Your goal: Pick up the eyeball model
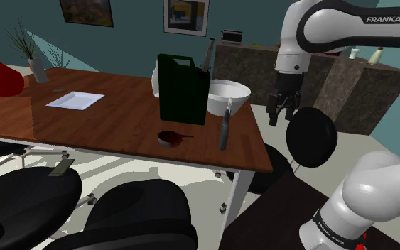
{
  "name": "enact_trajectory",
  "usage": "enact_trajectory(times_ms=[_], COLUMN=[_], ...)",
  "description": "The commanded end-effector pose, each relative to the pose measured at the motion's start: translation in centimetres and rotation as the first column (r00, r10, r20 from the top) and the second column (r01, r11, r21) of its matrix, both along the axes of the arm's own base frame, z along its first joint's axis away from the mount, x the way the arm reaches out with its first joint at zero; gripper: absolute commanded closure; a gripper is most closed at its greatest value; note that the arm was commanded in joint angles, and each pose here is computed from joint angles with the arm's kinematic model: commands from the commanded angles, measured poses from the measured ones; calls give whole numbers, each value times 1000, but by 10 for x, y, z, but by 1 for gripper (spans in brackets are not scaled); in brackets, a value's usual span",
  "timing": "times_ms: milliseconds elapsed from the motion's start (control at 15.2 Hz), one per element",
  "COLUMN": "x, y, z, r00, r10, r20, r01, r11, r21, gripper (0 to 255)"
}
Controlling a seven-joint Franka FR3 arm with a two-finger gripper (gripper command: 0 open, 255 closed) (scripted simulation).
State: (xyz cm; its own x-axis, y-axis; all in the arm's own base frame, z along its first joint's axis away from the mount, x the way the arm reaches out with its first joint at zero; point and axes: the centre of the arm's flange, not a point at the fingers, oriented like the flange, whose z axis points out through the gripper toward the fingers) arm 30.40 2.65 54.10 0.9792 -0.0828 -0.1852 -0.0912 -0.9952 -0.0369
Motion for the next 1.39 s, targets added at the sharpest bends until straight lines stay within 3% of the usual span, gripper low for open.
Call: enact_trajectory(times_ms=[0,660,1320], x=[0,81,173], y=[0,52,98], z=[0,-64,-116], r00=[1000,990,962], r10=[0,-76,-152], r20=[0,116,228], r01=[0,74,146], r11=[1000,997,988], r21=[0,17,43], gripper=[0,0,0])
